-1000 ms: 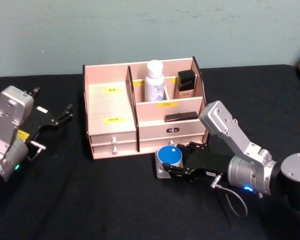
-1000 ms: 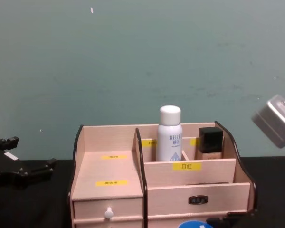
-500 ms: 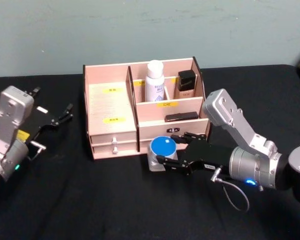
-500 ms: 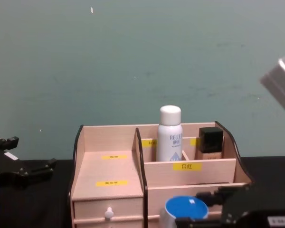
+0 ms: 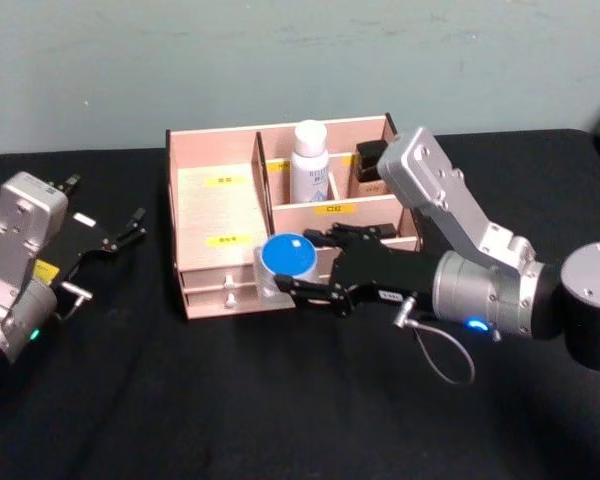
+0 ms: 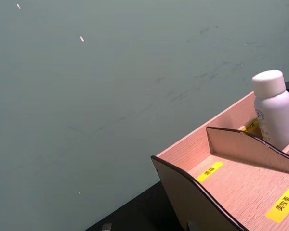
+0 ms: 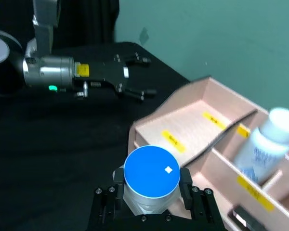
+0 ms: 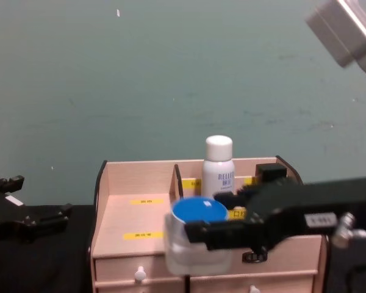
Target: Pick up the facial cleanser and watermelon frost from the table and place them into the tiered storage box.
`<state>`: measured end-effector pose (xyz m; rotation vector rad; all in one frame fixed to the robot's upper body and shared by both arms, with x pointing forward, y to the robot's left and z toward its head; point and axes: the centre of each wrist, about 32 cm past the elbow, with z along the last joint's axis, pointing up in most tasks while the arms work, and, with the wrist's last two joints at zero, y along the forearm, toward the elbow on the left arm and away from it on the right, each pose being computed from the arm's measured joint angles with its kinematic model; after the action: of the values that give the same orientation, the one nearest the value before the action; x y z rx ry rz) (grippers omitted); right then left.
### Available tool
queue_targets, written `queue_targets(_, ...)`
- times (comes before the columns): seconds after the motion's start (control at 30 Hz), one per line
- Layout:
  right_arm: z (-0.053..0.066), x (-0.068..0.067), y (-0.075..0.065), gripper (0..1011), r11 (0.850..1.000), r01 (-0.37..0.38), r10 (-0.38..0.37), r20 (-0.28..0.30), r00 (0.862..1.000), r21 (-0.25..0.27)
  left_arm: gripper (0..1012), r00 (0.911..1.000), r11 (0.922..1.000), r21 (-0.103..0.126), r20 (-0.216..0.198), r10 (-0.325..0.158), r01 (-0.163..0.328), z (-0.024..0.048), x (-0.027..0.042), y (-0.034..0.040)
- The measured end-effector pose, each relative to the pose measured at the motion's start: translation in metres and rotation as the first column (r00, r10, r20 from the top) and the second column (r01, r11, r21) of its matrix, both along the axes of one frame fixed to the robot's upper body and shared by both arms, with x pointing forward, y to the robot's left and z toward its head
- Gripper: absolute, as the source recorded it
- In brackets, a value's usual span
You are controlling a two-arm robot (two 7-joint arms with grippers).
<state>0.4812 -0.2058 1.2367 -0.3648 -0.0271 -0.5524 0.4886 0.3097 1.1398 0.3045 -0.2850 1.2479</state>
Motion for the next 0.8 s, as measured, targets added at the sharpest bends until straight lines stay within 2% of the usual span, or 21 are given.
queue_targets(0.27, 0.008, 0.013, 0.018, 699, 0.999, -0.029, 0.029, 0.018, 0.999, 0.017, 1010, 1.0, 1.0, 0.0, 0.0, 0.0, 0.0, 0.0, 0.0, 0.0)
queue_targets(0.57, 0.012, 0.03, 0.038, 699, 0.999, -0.044, 0.043, 0.039, 0.998, 0.015, 1010, 1.0, 1.0, 0.0, 0.0, 0.0, 0.0, 0.0, 0.0, 0.0)
queue_targets(0.8, 0.011, 0.046, 0.05, 699, 1.0, -0.028, 0.027, 0.049, 0.998, 0.008, 1010, 1.0, 1.0, 0.0, 0.0, 0.0, 0.0, 0.0, 0.0, 0.0)
